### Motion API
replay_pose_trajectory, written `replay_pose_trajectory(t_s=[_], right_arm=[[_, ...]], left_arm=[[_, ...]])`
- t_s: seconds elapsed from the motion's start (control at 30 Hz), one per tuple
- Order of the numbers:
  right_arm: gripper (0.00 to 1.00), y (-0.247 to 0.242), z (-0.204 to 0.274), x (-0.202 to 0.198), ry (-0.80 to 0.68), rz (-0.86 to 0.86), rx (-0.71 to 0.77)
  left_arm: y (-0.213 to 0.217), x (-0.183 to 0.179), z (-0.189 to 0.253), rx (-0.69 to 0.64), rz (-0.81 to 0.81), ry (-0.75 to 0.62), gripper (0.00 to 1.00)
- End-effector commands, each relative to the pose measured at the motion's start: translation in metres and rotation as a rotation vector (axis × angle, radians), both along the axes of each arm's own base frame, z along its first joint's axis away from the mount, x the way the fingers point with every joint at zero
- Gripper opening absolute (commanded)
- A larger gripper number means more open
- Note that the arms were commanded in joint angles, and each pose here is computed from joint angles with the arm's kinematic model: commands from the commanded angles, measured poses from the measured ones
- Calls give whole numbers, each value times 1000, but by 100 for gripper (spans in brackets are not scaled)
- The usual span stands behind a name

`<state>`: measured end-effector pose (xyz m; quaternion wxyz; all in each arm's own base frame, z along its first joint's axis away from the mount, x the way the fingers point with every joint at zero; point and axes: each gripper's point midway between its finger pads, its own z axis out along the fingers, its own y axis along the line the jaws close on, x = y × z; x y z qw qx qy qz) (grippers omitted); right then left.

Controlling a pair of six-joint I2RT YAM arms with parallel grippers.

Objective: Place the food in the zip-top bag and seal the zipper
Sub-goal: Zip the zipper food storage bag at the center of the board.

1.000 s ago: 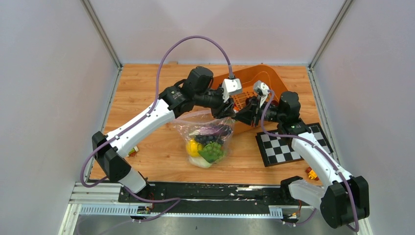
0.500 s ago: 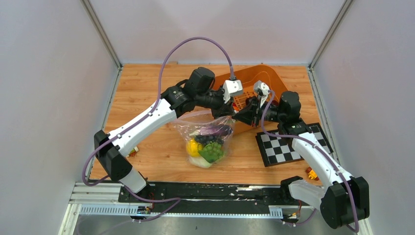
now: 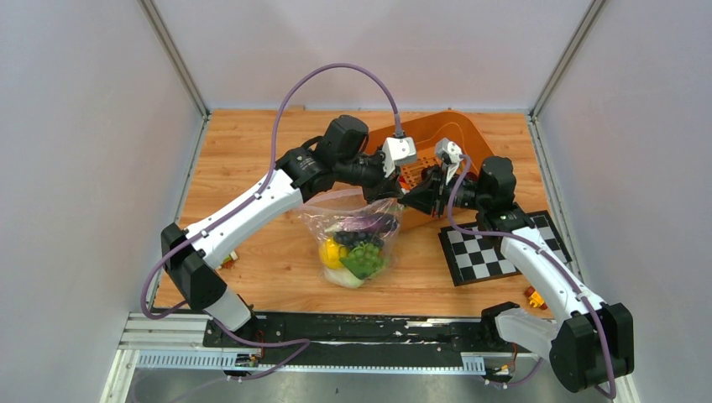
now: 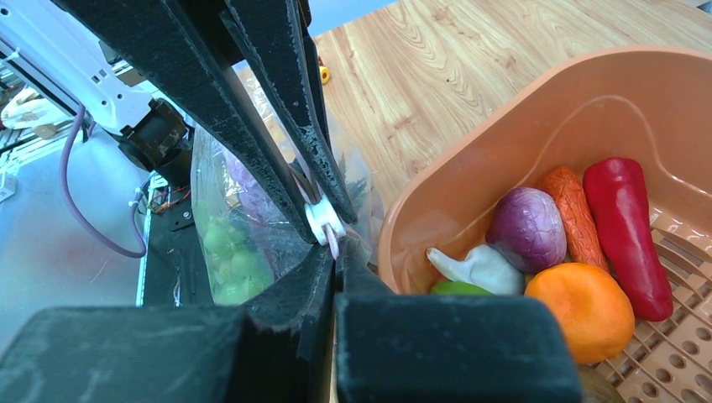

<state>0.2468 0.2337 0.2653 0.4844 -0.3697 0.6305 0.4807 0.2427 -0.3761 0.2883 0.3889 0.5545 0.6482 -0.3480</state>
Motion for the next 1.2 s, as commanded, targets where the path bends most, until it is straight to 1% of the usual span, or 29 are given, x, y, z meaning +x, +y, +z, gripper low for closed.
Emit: replay_pose_trajectory(t_s=[0.0,0.17,0.53,0.6,0.73,0.77,0.8,0.83,0.93,0.97,1.03,1.1,1.17], right_arm=[[0,0,20,3,-66,-17,10],[0,0,20,4,-69,-28,11],[0,-2,23,3,-82,-40,15],[0,-1,24,2,-82,-34,15],[1,1,25,-5,-79,17,20],[7,3,24,-7,-74,31,20],[17,4,24,-9,-73,42,20],[25,5,24,-10,-76,49,20],[38,10,27,-13,-91,63,23],[41,12,27,-13,-96,68,21],[43,15,27,-14,-110,71,17],[44,18,28,-14,-119,72,20],[42,21,29,-16,-128,88,22]], left_arm=[[11,1,22,-27,7,-91,0],[25,-1,17,17,27,-99,0],[44,1,7,44,74,-99,0],[46,0,9,24,85,-97,0],[38,-7,19,-66,67,-78,0],[35,-10,22,-84,54,-68,0],[33,-13,25,-99,38,-57,0],[30,-15,28,-109,26,-47,0],[25,-17,29,-120,4,-26,0],[24,-18,30,-123,-3,-22,0],[23,-20,29,-122,-16,-8,0],[23,-19,27,-116,-16,-5,0],[23,-21,27,-112,-20,-1,0]])
